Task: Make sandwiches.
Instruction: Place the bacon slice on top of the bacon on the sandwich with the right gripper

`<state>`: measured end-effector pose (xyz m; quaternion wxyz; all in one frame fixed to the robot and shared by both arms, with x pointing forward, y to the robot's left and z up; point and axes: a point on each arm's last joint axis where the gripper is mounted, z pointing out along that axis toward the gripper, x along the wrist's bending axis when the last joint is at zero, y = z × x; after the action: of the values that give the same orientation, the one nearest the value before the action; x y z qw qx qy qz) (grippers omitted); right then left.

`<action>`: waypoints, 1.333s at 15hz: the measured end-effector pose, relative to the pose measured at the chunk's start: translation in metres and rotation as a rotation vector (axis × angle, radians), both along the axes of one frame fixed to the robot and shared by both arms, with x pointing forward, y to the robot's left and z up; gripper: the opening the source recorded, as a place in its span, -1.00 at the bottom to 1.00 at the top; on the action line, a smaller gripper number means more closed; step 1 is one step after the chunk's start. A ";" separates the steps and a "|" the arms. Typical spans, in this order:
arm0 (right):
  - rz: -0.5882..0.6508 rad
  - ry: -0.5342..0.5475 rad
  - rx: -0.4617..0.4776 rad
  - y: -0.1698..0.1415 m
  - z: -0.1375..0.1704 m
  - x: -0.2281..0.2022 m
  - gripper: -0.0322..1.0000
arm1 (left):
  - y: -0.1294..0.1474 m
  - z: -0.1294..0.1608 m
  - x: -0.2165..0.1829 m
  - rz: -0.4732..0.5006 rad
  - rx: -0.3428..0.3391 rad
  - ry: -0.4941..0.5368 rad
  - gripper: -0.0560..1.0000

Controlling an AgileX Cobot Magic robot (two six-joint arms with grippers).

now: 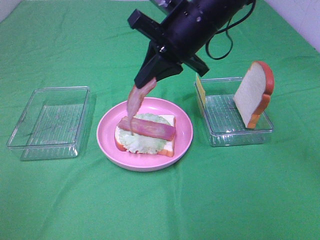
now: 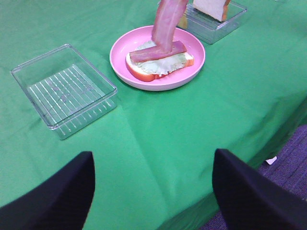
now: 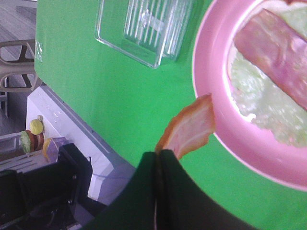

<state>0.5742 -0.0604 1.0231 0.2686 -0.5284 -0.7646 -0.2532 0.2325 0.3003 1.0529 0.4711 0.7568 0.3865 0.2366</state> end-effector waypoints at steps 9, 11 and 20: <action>-0.069 -0.108 -0.057 0.043 -0.073 0.016 -0.94 | 0.000 0.000 0.000 0.001 0.001 0.000 0.36; -0.100 -0.132 -0.155 0.036 -0.078 0.019 -0.94 | 0.000 0.000 0.000 0.001 0.001 0.000 0.36; -0.161 -0.202 -0.421 0.014 -0.089 0.027 -0.44 | 0.000 0.000 0.000 0.001 0.001 0.000 0.36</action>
<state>0.6010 -0.0464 0.9344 0.0538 -0.6038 -0.7790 -0.1606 0.2326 0.3003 1.0529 0.4708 0.7568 0.3865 0.2370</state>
